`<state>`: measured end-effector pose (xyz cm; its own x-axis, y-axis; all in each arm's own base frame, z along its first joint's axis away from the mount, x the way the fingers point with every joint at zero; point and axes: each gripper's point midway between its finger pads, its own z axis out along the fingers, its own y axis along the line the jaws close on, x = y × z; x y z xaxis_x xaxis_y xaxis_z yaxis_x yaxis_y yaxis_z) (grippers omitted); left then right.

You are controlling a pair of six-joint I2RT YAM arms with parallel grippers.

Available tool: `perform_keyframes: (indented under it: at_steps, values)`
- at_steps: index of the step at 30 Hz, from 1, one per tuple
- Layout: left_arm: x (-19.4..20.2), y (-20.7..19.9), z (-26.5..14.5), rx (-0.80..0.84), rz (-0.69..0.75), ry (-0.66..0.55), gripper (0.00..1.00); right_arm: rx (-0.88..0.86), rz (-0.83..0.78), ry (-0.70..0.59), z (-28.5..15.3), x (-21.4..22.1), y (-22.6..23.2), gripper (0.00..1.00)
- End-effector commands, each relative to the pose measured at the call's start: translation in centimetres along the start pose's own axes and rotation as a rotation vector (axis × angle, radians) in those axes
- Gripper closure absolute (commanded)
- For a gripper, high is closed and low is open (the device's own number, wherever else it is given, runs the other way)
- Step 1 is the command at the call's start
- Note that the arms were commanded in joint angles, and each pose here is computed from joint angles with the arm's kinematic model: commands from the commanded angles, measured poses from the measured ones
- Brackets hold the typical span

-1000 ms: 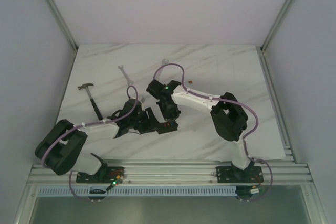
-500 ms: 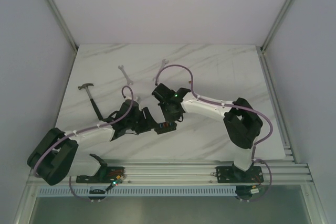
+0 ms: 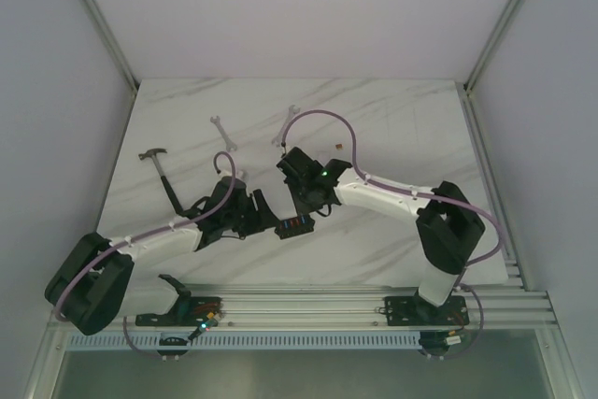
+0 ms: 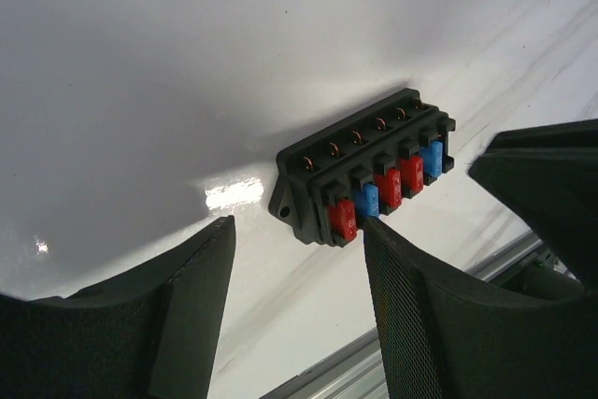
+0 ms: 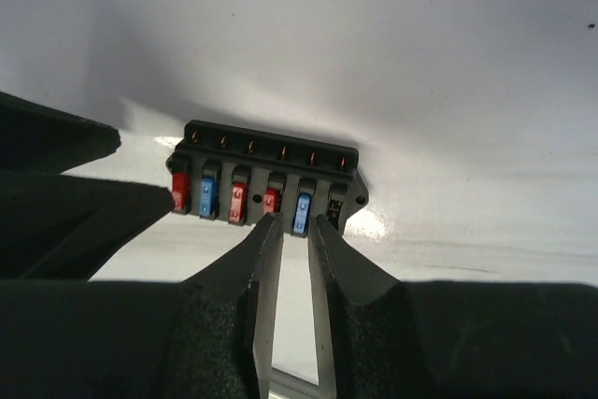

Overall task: Snap on the fuse box
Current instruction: Install the fuse at the fuse box base.

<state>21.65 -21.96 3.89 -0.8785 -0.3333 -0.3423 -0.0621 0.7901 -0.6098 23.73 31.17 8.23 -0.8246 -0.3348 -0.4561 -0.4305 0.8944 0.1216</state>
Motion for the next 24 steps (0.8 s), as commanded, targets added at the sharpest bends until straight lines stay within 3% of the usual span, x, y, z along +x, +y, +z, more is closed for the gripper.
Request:
perform_keyframes:
  at_steps: [1, 14, 18, 24]
  values:
    - [-0.5, -0.7, -0.1, 0.006, 0.027, 0.004, 0.34, 0.022, 0.020, 0.044, 2.2, 1.3, -0.3, 0.77]
    - [0.2, -0.5, 0.6, -0.002, 0.041, 0.056, 0.35, 0.101, 0.043, 0.130, 3.9, 2.9, -1.4, 0.92]
    - [0.4, -0.2, 0.9, -0.010, 0.042, 0.067, 0.35, 0.130, 0.029, 0.202, 4.6, 4.3, -1.8, 0.99]
    - [0.7, 0.3, 1.2, -0.027, 0.041, 0.079, 0.35, 0.189, -0.005, 0.339, 5.9, 7.8, -3.0, 1.00]
